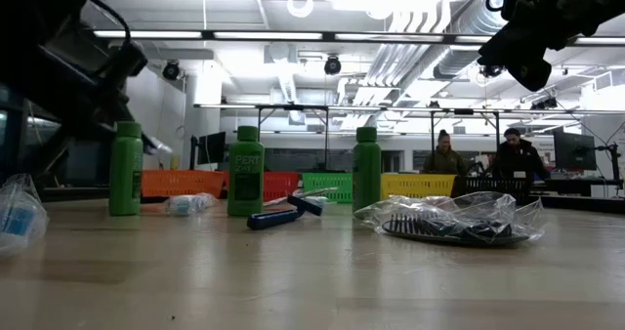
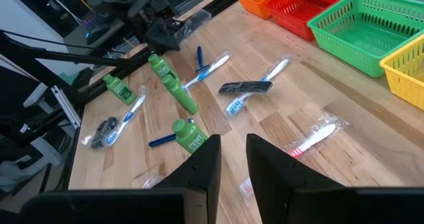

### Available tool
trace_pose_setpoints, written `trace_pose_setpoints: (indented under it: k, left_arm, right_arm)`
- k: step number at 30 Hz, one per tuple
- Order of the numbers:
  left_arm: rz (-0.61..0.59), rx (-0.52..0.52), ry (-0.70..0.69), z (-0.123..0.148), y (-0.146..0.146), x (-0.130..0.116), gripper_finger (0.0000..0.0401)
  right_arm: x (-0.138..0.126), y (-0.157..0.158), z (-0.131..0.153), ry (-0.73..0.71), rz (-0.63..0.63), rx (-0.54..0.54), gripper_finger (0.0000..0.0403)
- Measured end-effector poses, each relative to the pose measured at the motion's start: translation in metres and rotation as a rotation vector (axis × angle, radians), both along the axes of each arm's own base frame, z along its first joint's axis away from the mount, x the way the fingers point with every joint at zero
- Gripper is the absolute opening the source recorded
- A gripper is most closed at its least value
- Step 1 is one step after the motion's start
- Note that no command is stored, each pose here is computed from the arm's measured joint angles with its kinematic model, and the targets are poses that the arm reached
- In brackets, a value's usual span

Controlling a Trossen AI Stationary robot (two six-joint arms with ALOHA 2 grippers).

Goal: Pick & Place Travel size toiletries
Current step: Put the black hair comb into the yellow bin

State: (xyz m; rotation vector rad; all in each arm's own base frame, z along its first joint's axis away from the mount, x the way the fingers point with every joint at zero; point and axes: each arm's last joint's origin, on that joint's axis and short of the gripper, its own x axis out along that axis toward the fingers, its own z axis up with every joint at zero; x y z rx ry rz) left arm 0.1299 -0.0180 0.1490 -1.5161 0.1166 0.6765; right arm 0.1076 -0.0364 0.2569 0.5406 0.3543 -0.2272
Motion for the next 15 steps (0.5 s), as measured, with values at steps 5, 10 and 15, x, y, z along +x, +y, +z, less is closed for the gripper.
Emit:
trace_pose_setpoints:
  k: [5,10,15]
  left_arm:
    - [-0.035,0.045,-0.053,0.009,0.001,-0.004,0.0008]
    - [-0.017,0.039,-0.086,0.013,0.007,-0.006,0.0008]
    - [-0.041,0.043,-0.121,0.02,0.021,-0.005,0.0008]
  right_arm:
    - [0.0,0.002,0.0,-0.001,0.086,-0.038,0.0066]
    - [-0.003,0.013,0.004,-0.101,0.483,-0.166,0.0066]
    - [-0.004,0.015,0.004,-0.125,0.559,-0.176,0.0066]
